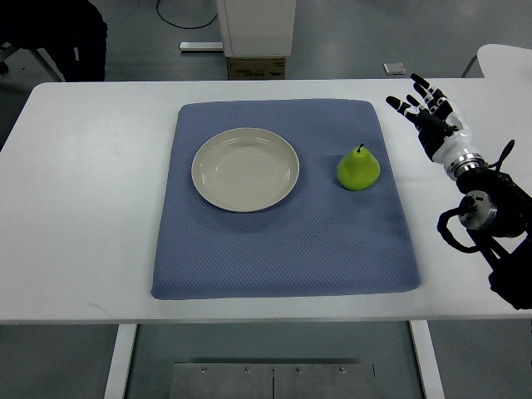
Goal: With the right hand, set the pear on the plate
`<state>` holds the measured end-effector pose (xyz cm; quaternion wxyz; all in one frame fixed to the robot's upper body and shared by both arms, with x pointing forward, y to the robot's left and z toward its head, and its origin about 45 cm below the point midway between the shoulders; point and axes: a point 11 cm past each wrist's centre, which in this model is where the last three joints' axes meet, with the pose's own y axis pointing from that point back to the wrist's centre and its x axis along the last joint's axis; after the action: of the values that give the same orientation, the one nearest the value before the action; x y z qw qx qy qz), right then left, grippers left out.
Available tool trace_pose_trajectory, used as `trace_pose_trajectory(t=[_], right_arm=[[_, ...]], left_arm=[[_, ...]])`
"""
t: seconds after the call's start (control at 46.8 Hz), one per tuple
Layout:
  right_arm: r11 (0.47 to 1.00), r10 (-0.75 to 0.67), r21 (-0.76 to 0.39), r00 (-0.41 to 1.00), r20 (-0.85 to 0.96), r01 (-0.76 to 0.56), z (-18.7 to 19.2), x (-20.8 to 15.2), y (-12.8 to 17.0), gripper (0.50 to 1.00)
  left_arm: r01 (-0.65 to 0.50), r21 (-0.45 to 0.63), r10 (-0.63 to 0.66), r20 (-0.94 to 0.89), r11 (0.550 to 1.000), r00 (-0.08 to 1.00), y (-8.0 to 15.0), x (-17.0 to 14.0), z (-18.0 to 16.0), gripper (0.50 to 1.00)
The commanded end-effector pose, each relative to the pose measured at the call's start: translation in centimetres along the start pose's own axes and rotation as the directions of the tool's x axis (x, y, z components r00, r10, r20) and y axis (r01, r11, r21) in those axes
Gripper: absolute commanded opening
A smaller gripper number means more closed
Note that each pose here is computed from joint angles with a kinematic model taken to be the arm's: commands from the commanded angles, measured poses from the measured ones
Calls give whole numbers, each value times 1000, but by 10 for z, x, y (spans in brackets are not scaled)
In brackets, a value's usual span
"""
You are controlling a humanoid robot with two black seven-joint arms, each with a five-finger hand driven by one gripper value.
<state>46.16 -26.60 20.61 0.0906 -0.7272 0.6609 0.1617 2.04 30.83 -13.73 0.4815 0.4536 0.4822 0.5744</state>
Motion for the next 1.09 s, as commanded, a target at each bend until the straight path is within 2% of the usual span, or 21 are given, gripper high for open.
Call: trace_pose_trajectory(t=[0.0,0.342,0.534,0.833,1.068], right_arm=[[1000,0,0,1000,0,0,0,0,0,1000],[1000,-3,4,1000,0,3,-2,-1,-1,1000],[1000,-2,6,1000,0,2,-3,-1,-2,1000],[998,2,56,1000,-5,-2,-10,1,-1,1000],[999,19,41,1000,-3,-19,-6,7,0,1000]], left_arm=[[4,-1,-4,-1,1000,1000,0,-1,0,1000],[2,-10,-2,0,1000,1000,0,-1,6,1000],[-2,11,2,-4,1000,1000,0,1,-7,1000],[-2,10,2,-4,1000,1000,0,1,-6,1000],[-2,11,2,-4,1000,1000,0,1,-6,1000]])
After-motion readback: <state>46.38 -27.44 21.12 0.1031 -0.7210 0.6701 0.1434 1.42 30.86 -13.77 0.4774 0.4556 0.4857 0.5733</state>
